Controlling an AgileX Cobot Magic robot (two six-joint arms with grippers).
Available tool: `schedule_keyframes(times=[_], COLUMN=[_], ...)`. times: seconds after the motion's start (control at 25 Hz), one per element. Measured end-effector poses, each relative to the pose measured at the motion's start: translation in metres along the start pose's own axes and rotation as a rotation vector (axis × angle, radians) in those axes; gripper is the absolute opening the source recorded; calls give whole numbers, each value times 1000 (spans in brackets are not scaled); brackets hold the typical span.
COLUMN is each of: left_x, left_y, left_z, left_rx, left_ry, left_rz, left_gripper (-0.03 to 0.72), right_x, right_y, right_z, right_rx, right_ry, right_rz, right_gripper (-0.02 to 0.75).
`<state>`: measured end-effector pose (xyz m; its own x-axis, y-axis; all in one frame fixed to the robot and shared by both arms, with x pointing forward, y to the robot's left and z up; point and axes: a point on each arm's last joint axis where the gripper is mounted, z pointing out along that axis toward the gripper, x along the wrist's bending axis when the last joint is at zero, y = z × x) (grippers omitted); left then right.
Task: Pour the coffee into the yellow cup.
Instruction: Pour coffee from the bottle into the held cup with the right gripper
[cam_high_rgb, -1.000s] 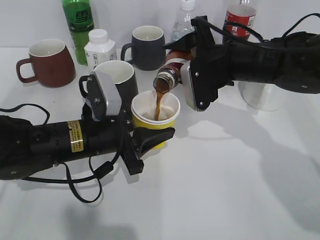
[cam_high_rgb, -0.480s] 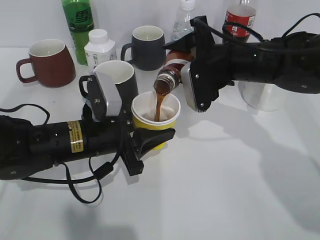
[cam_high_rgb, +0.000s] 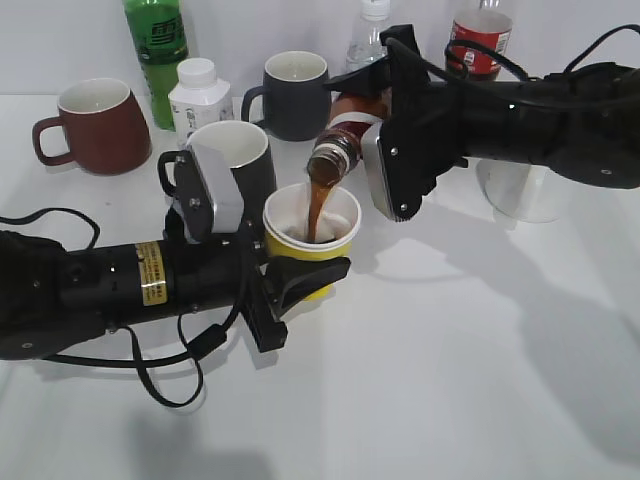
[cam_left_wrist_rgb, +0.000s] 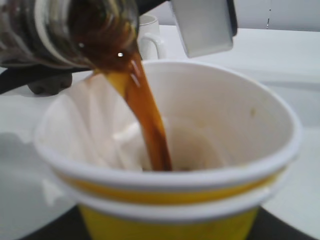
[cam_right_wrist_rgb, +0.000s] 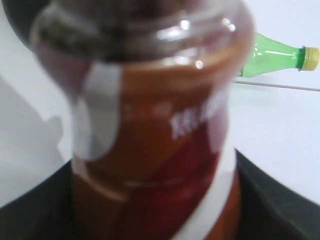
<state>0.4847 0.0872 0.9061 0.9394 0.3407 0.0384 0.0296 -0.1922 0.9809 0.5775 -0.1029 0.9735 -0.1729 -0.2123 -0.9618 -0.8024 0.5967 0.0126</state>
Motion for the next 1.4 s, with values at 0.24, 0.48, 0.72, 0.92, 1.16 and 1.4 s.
schedule_keyframes(times=[0.24, 0.48, 0.72, 0.92, 1.16, 1.4], left_x=[0, 0, 0, 0, 0, 0], left_y=[0, 0, 0, -1, -1, 0], left_z=[0, 0, 0, 0, 0, 0], left_rx=[0, 2, 3, 6, 6, 4], left_ry=[-2, -2, -2, -1, -1, -2], left_rz=[1, 1, 1, 1, 1, 1], left_gripper=[319, 319, 319, 319, 319, 319], right_x=[0, 0, 0, 0, -1, -3], right_y=[0, 0, 0, 0, 1, 0], right_z=[0, 0, 0, 0, 0, 0], right_rx=[0, -1, -1, -1, -8, 6], right_ry=[-4, -4, -5, -5, -14, -28], right_rz=[-13, -16, -23, -39, -42, 4], right_gripper=[500, 500, 500, 500, 500, 500])
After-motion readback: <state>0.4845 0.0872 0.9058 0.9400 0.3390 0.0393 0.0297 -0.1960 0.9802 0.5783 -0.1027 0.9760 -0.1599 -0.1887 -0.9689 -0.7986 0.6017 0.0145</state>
